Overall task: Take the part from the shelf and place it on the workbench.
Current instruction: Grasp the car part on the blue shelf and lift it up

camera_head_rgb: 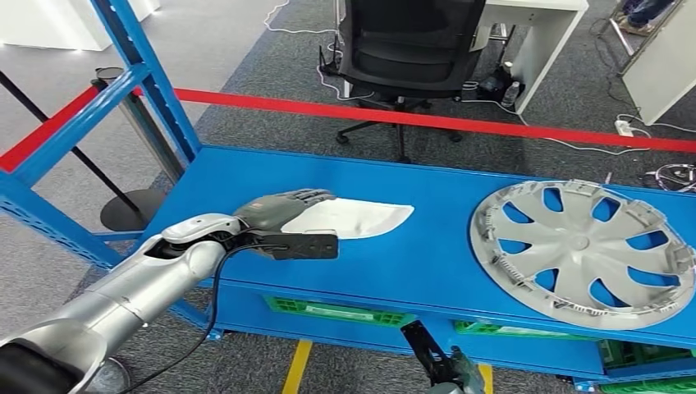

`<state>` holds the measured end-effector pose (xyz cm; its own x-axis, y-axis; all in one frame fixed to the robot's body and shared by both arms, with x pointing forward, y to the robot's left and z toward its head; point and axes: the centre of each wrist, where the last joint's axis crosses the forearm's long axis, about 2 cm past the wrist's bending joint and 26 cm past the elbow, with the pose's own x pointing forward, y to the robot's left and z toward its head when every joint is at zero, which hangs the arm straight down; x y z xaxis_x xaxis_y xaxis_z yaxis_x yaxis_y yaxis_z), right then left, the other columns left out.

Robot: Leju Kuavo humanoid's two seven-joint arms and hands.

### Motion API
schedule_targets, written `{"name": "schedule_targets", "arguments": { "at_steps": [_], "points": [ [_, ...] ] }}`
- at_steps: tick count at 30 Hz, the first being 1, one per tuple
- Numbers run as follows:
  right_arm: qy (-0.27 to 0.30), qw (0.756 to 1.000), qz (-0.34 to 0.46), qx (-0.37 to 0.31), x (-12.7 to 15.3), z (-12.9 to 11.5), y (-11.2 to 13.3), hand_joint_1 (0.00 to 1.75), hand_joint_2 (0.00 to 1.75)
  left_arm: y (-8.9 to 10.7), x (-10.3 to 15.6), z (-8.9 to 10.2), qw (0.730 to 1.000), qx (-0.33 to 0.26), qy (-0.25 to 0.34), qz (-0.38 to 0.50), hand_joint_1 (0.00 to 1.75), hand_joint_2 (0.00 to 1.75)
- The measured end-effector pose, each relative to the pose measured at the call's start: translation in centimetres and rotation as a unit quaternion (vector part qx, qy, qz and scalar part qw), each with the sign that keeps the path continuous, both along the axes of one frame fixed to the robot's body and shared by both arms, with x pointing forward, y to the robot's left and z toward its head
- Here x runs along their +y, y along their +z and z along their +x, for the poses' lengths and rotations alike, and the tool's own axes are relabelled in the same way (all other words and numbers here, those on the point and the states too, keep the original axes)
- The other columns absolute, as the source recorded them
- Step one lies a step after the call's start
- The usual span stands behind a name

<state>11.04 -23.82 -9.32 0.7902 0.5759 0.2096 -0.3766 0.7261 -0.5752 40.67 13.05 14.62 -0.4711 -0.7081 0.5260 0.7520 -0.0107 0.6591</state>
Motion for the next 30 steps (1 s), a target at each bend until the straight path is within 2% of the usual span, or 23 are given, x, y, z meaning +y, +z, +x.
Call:
{"name": "schedule_targets", "arguments": {
  "at_steps": [10, 20, 24, 30],
  "points": [
    [0.004, 1.0, -0.005, 0.001, 0.0, -0.1, 0.0, 0.0, 0.0, -1.2, 2.3, 0.2, 0.998, 0.041, 0.034, 0.036, 0.0, 1.75],
    [0.008, 1.0, -0.008, -0.001, 0.0, 0.0, 0.0, 0.0, 0.0, -0.9, 2.5, 0.4, 0.997, 0.067, 0.026, 0.031, 0.0, 1.75],
    [0.009, 1.0, -0.007, -0.002, -0.1, 0.0, 0.0, 0.0, 0.0, -0.2, 2.6, 0.9, 0.997, 0.055, 0.039, 0.047, 0.0, 1.75],
    [0.007, 1.0, -0.007, -0.001, -0.1, -0.2, 0.0, 0.0, 0.0, -0.8, 3.9, 1.0, 0.996, 0.041, 0.058, 0.057, 0.0, 1.75]
  ]
}}
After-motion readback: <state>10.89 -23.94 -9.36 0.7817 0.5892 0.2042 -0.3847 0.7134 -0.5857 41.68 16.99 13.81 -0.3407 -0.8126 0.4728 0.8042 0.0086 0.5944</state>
